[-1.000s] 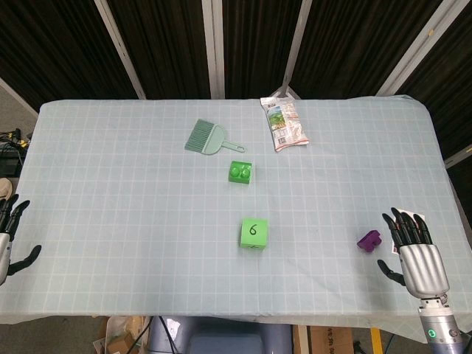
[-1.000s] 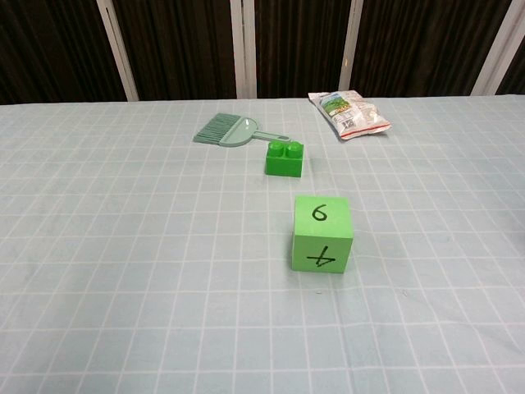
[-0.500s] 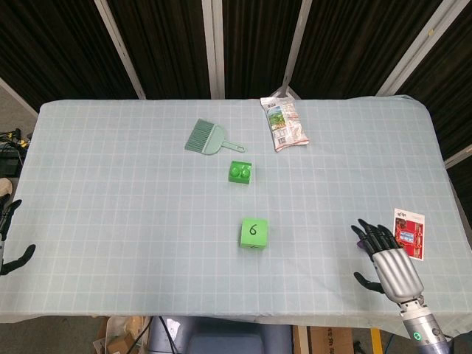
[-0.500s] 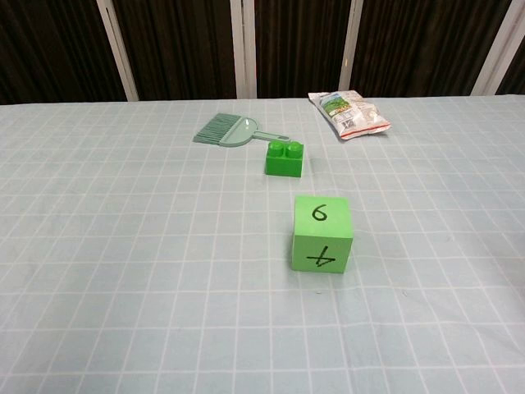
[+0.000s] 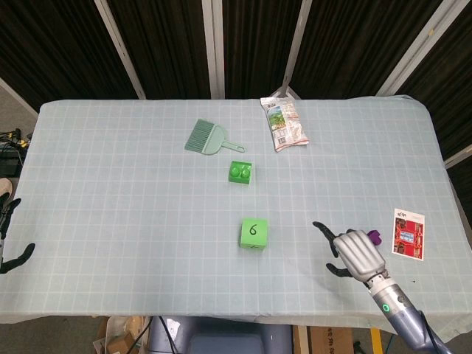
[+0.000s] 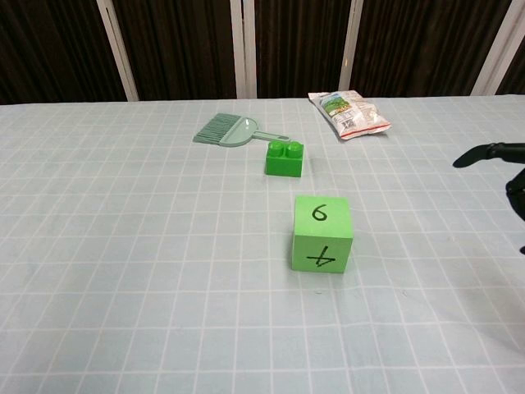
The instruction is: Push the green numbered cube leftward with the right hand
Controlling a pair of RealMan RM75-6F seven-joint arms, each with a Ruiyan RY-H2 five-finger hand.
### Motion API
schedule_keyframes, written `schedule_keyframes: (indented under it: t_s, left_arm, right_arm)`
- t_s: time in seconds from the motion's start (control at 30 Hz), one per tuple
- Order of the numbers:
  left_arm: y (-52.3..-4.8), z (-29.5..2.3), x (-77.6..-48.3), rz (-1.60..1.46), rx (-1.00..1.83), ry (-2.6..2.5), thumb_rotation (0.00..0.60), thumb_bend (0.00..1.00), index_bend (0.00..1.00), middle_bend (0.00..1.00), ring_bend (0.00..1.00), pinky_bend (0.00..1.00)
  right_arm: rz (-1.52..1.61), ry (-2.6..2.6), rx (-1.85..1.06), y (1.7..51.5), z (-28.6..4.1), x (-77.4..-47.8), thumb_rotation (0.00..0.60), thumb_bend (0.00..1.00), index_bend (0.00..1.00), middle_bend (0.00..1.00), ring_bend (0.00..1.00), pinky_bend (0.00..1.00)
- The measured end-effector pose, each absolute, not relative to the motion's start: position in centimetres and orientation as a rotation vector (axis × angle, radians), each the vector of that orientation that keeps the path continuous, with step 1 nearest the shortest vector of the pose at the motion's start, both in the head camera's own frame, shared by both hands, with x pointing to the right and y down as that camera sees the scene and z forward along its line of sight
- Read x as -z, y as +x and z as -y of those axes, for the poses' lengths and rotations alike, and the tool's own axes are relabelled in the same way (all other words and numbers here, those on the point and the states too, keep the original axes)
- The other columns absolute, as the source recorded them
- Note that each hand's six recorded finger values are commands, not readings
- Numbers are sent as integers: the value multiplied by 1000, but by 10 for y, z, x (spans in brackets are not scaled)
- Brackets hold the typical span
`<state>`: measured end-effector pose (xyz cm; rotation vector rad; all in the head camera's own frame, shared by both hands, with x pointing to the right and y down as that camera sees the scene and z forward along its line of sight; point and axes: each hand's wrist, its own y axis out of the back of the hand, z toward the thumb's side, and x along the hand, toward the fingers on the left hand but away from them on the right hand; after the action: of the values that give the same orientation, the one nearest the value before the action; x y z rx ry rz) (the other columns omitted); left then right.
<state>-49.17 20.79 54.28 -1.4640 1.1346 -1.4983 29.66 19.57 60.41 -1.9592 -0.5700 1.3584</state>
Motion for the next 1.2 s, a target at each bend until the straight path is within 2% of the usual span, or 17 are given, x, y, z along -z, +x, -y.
schedule_keyframes:
  t_s: [0.1,0.33,0.77,1.2]
  left_arm:
    - [-492,-207,-543,-1134,1499,-1464,600,335,109,4,0,67]
    - [-494,-206,-544,-1140,1505,-1462,600,335,110,4,0,67]
    - [-498,-204,-543,-1154,1513,-1463,600,335,110,4,0,67]
    - [-500,-203,-543,-1161,1516,-1463,600,335,109,4,0,67]
  right_arm:
    - [498,-1982,-1410,288,-186,-613,600,505,147,764,758,634]
    - [389,-1964,-1478,263,-160,-630,600,688,152,808,795,669]
    - [159,-2004,-1537,206,-158,-654,600,724,159,810,796,669]
    - [55,-2045,-1525,180,-172,-654,600,733,163,810,796,669]
